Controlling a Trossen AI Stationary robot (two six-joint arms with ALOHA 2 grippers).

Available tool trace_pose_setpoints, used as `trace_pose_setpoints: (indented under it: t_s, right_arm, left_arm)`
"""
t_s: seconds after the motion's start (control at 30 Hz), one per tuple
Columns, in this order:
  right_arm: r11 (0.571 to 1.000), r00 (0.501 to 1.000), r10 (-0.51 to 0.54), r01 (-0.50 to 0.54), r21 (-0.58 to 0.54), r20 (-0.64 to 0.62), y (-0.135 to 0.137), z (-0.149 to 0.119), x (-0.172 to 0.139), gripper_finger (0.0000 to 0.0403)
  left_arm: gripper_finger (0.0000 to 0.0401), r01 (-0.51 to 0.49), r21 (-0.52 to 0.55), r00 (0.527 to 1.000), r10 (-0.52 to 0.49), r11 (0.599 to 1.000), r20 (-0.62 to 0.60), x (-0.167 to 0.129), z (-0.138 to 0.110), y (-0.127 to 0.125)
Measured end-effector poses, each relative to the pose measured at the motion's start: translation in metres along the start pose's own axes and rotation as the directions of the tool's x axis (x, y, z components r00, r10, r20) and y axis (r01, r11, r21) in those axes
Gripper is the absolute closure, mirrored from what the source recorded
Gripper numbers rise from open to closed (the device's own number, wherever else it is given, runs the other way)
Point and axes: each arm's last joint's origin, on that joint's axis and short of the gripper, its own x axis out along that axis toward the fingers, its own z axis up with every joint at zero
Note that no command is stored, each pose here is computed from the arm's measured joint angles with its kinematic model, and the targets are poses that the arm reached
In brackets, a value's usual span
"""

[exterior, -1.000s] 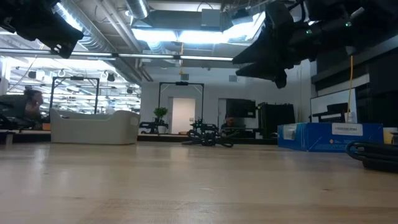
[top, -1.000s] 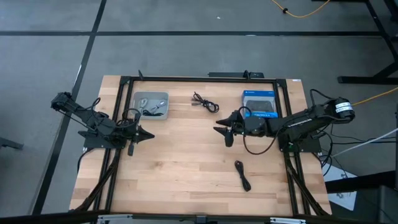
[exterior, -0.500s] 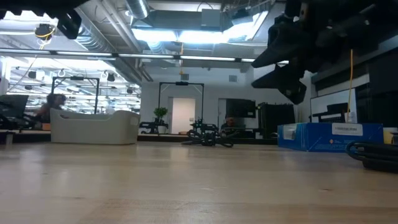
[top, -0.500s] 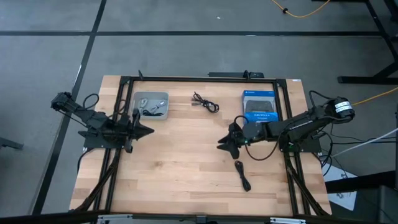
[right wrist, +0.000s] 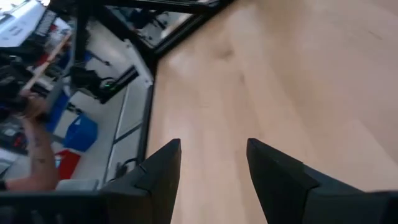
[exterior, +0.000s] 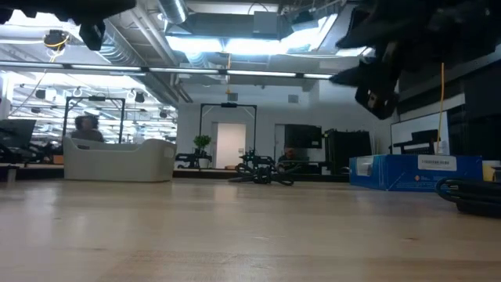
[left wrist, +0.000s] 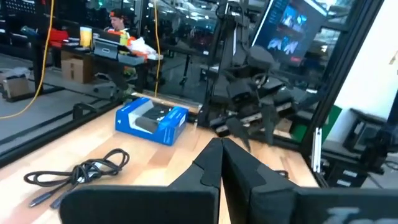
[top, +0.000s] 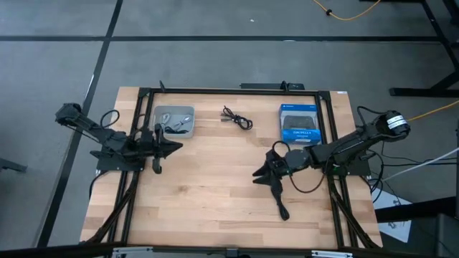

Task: Pick and place USB-C Cables
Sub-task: Put the bottom black charger cable into the gray bin

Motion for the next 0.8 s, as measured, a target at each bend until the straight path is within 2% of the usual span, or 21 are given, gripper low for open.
trace_pose_setpoints:
  t_s: [0.17, 0.37, 0.47, 0.6, 0.7, 0.8]
  right_arm:
    - [1.0, 1.0, 0.021, -0.021, -0.011, -0.001, 0.011, -0.003, -0.008, 0.0215]
    - [0.993, 0.993, -0.12, 0.12, 0.0, 0.019, 0.01, 0.0, -0.026, 0.023]
    - [0.973, 0.974, -0.223, 0.225, -0.051, 0.039, 0.012, 0.006, -0.038, 0.0239]
    - [0.915, 0.927, -0.348, 0.368, -0.167, 0.139, 0.019, 0.024, -0.057, 0.0244]
    - [0.844, 0.875, -0.424, 0.476, -0.248, 0.235, 0.024, 0.038, -0.071, 0.0244]
    - [0.782, 0.823, -0.49, 0.56, -0.273, 0.287, 0.026, 0.047, -0.082, 0.0244]
  left_arm:
    - [0.0401, -0.025, 0.066, 0.999, 0.028, 0.997, -0.04, 0.014, -0.01, -0.006]
    - [0.0401, -0.086, 0.094, 0.995, 0.091, 0.992, -0.049, 0.03, -0.019, -0.005]
    - [0.0401, -0.102, 0.09, 0.994, 0.106, 0.991, -0.039, 0.037, -0.02, -0.004]
    - [0.0401, -0.096, 0.073, 0.995, 0.099, 0.993, -0.029, 0.044, -0.021, -0.002]
    - [0.0401, -0.09, 0.064, 0.995, 0.093, 0.994, -0.032, 0.048, -0.023, -0.002]
    - [0.0401, -0.088, 0.024, 0.995, 0.089, 0.996, -0.036, 0.051, -0.026, -0.001]
